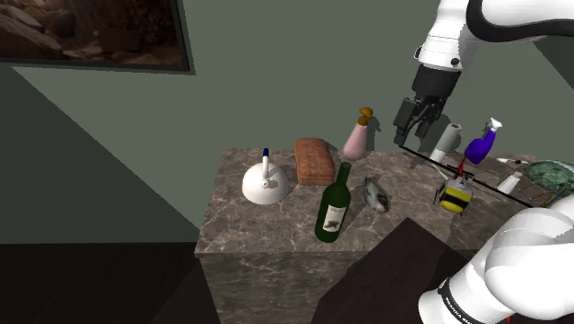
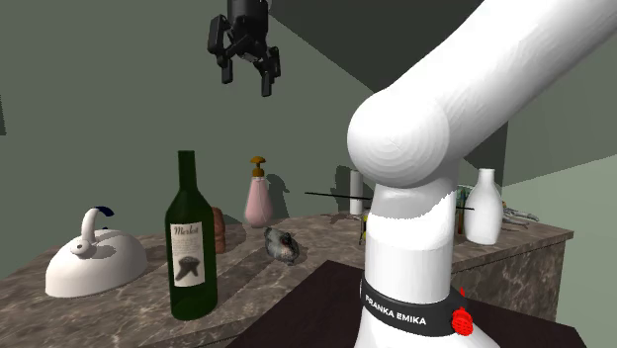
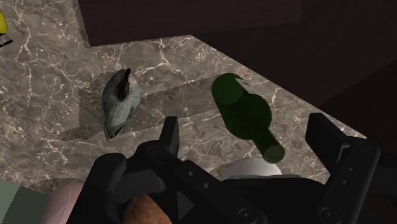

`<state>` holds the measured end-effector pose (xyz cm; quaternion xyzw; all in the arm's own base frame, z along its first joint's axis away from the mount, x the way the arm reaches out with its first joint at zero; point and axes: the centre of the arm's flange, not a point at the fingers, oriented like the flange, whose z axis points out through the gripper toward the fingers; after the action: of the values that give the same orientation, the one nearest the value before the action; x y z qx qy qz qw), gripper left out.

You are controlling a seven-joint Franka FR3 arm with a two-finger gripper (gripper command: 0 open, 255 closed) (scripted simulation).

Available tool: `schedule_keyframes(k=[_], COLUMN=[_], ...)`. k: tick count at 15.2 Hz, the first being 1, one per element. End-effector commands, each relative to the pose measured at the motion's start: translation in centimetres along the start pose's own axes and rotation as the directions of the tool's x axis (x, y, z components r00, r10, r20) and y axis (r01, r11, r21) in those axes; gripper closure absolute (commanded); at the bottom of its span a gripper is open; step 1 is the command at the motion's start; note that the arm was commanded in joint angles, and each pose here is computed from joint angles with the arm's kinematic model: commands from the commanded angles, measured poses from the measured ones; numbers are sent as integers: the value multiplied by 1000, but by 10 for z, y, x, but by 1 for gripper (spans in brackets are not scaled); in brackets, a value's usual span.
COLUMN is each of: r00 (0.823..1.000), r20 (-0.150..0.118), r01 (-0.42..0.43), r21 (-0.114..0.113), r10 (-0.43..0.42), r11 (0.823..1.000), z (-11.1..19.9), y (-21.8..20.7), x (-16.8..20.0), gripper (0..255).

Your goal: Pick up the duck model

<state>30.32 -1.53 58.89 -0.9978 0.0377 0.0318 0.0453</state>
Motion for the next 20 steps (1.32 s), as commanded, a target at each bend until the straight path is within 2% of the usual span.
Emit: schedule_keyframes(k=[1, 20], r00=[1000, 989], r20=[0, -71], r01=[0, -132], r21=[0, -4], r10=[0, 132], r11=[1000, 991], z=[0, 190], y=[0, 128], x=[0, 89], gripper=[0, 0])
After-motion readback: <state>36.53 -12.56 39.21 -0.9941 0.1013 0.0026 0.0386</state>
